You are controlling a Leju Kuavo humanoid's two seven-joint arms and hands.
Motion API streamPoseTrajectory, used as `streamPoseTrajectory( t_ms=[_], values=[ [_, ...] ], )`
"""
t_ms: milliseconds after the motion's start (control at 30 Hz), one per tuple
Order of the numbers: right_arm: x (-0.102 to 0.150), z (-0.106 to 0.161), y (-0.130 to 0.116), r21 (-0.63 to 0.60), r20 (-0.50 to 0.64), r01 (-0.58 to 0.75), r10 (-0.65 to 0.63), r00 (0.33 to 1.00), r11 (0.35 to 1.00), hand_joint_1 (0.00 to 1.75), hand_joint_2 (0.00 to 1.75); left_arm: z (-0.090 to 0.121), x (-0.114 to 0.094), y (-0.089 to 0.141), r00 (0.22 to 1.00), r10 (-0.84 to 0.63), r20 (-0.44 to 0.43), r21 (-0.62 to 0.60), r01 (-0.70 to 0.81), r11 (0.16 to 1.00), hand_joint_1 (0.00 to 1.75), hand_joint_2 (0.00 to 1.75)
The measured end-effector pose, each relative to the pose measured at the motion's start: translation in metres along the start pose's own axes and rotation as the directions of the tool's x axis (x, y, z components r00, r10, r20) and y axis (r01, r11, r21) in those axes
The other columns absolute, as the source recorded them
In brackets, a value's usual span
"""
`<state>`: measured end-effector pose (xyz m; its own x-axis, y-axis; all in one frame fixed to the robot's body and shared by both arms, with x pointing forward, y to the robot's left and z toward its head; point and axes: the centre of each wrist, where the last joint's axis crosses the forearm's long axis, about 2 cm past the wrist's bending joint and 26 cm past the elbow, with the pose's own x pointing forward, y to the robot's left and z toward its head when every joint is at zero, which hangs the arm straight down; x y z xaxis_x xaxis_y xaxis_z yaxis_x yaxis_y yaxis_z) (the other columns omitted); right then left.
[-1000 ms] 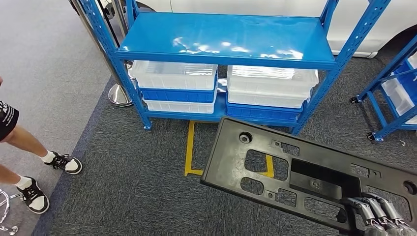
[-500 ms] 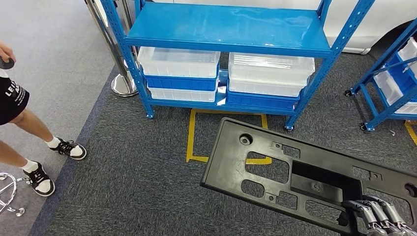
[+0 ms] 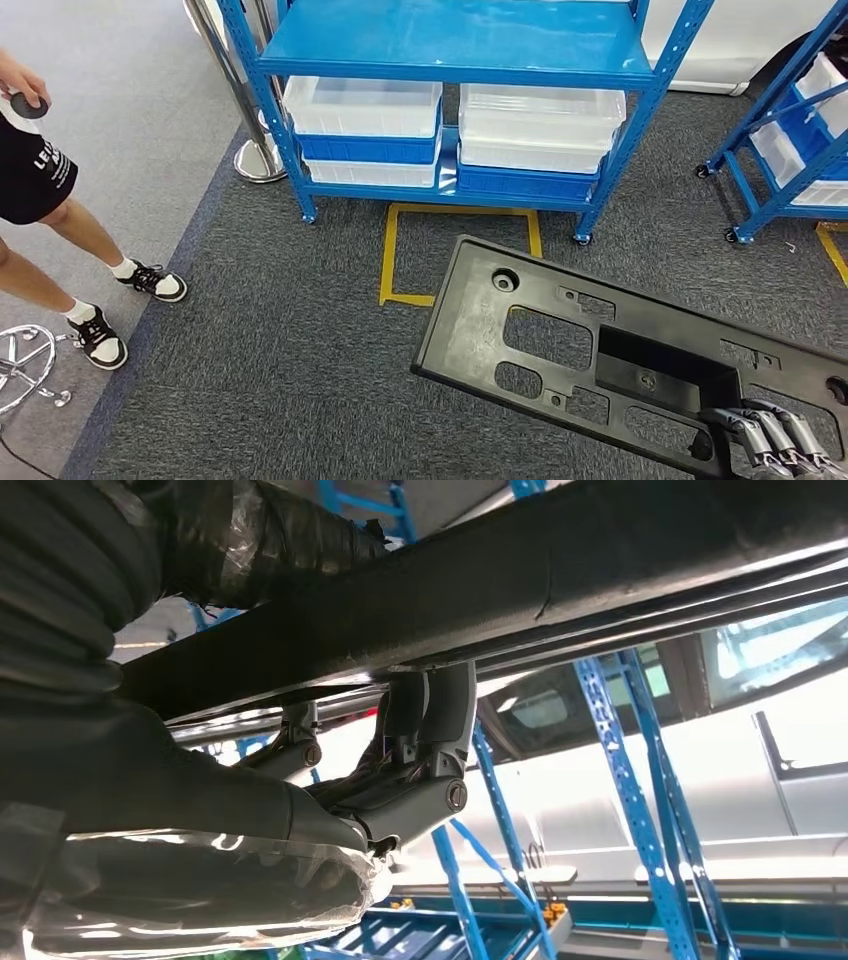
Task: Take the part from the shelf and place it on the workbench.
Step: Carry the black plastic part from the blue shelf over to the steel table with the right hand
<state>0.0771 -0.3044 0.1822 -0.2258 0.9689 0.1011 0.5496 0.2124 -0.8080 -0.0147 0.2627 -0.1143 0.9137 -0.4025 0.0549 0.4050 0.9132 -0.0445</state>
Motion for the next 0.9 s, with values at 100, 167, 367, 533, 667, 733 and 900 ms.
streamPoseTrajectory(
  t_ms=[100, 167, 367, 533, 667, 733, 900],
  values=[
    [0.0001, -0.0002, 0.0, 0.0, -0.007, 0.007, -0.007, 1.0, 1.0, 1.75, 1.75, 0.0001, -0.0023, 0.0004, 1.0, 0.003, 0.001, -0.007, -0.003, 1.0, 0.0, 1.75],
    [0.0001, 0.0003, -0.0001, 0.003, -0.009, 0.011, -0.01, 1.0, 1.0, 1.75, 1.75, 0.0001, -0.0017, -0.0003, 1.0, 0.004, 0.002, -0.01, -0.004, 1.0, 0.0, 1.75],
    [-0.0001, 0.0009, -0.0002, 0.008, -0.014, 0.017, -0.017, 1.0, 1.0, 1.75, 1.75, 0.0002, -0.0052, -0.0019, 1.0, 0.006, -0.005, -0.018, -0.006, 1.0, 0.0, 1.75],
    [0.0, 0.0009, -0.0002, 0.008, -0.014, 0.017, -0.017, 1.0, 1.0, 1.75, 1.75, 0.0001, -0.0031, -0.0016, 1.0, 0.005, -0.001, -0.02, -0.005, 1.0, 0.0, 1.75],
    [0.0003, 0.0014, -0.0004, 0.01, -0.015, 0.02, -0.019, 1.0, 1.0, 1.75, 1.75, 0.0, -0.0007, 0.0001, 1.0, 0.005, 0.003, -0.016, -0.005, 1.0, 0.0, 1.75],
    [0.0004, 0.0016, -0.0004, 0.011, -0.015, 0.021, -0.021, 1.0, 1.0, 1.75, 1.75, 0.0, 0.0005, 0.0011, 1.0, 0.005, 0.005, -0.014, -0.005, 1.0, 0.0, 1.75],
    [0.0005, 0.0019, -0.0004, 0.013, -0.016, 0.025, -0.025, 1.0, 1.0, 1.75, 1.75, 0.0001, -0.0016, 0.0003, 1.0, 0.005, -0.006, -0.015, -0.005, 1.0, 0.0, 1.75]
  ],
)
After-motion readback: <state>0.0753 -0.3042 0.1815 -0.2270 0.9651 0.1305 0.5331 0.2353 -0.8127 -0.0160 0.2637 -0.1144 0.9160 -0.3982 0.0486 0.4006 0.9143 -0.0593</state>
